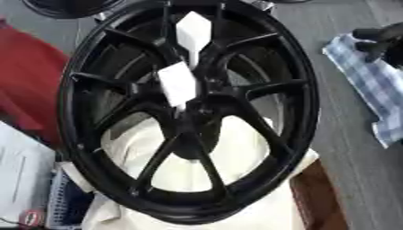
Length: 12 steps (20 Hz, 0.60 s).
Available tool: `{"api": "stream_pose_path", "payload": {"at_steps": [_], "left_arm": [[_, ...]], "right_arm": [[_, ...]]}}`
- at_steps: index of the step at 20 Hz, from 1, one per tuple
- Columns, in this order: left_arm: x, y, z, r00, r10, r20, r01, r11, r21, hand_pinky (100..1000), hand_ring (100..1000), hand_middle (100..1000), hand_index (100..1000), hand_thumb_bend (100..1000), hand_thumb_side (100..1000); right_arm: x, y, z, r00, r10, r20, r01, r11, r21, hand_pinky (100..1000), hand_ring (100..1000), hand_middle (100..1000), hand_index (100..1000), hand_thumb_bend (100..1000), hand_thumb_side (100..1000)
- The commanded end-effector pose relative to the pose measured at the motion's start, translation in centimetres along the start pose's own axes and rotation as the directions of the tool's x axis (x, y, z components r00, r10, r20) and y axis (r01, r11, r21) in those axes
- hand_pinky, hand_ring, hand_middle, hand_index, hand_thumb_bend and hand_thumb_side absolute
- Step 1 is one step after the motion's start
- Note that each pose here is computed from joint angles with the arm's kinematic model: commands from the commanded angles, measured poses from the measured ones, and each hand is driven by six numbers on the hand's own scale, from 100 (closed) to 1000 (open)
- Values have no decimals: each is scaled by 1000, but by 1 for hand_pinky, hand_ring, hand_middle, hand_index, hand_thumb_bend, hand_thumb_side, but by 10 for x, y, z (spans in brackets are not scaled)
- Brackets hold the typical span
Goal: Pull the pin out of the wheel hub.
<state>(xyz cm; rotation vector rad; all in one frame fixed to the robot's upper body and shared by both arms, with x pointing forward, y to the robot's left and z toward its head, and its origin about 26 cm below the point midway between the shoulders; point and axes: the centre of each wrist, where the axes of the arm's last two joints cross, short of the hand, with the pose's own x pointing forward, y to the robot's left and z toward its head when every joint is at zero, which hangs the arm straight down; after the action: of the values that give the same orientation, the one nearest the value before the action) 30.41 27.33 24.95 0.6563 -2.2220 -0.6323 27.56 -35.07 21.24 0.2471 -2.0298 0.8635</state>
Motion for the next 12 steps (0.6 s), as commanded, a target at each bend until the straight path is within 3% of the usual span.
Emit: {"api": "stream_pose_path", "payload": {"at_steps": [1, 2, 3, 4, 8, 12], "left_arm": [[7, 19, -6, 990, -136, 49, 139, 988, -67, 727, 506, 619, 757, 100, 414], [7, 26, -7, 986, -157, 52, 161, 984, -80, 727, 506, 619, 757, 100, 414], [8, 33, -8, 983, -174, 55, 178, 980, -92, 771, 578, 656, 781, 100, 288], [10, 38, -11, 978, -194, 74, 202, 973, -111, 778, 589, 661, 784, 100, 264], [14, 44, -26, 935, -307, 179, 341, 917, -208, 799, 641, 682, 794, 100, 252], [8, 51, -43, 873, -412, 259, 479, 824, -302, 815, 693, 696, 801, 100, 274]], "right_arm": [[10, -5, -2, 999, 51, 5, -51, 999, 14, 1000, 985, 599, 802, 100, 679], [9, -5, -2, 999, 50, 6, -50, 999, 14, 1000, 985, 599, 802, 100, 679], [9, -5, -2, 999, 49, 8, -49, 999, 16, 1000, 984, 599, 802, 100, 677], [9, -4, -2, 999, 55, 4, -55, 998, 28, 1000, 984, 599, 802, 100, 677], [10, -3, -5, 998, 60, 13, -61, 997, 52, 1000, 984, 600, 802, 100, 678], [11, -3, -9, 998, 58, 24, -60, 996, 67, 1000, 984, 599, 802, 100, 681]]}}
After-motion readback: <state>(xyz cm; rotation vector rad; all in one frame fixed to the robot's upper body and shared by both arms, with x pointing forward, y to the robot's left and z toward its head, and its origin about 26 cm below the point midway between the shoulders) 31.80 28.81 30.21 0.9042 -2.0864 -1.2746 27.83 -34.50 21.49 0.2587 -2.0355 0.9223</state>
